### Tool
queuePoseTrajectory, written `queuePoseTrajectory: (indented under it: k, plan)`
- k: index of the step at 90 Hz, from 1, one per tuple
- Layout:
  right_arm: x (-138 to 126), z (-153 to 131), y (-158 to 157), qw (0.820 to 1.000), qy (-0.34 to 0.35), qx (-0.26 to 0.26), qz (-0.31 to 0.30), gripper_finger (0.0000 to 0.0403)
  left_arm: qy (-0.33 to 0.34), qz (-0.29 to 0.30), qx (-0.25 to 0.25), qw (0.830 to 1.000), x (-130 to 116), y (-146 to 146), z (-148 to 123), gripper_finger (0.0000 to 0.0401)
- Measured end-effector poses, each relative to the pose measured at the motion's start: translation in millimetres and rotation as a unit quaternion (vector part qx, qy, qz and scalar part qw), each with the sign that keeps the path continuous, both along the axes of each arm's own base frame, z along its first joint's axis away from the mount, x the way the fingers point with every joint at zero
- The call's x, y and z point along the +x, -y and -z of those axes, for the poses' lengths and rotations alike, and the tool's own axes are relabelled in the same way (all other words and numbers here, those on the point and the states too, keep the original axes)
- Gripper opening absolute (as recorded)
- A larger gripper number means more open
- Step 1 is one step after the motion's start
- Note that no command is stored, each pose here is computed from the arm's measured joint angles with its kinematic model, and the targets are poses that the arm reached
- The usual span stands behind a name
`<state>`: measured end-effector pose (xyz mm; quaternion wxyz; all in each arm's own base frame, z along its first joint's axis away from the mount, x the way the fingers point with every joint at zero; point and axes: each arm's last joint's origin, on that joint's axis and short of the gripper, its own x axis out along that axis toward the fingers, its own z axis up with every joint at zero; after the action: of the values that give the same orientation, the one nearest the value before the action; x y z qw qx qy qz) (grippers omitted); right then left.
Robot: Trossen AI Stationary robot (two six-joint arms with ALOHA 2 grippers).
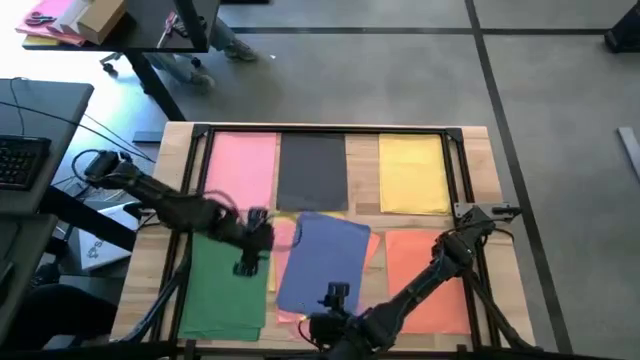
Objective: Organize paper
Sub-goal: Stack the pink color paper on top of the other pink color paper
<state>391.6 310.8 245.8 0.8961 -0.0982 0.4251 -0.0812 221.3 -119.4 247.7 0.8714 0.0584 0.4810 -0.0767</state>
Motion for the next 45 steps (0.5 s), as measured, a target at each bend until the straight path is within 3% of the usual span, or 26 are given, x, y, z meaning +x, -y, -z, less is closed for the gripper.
queuePoseTrajectory:
  k: [24,45]
  plan:
    - [0.3,0.6,9.7,0.999,-0.034,0.005,0.002,0.0220,0.111,0.081,-0.039,0.990,-17.2,75.1,-0.3,0.0223]
    - [6.6,39.9,13.3,0.999,-0.049,0.000,-0.004,0.0220,0.112,0.039,0.014,0.993,-14.1,102.6,36.7,0.0223]
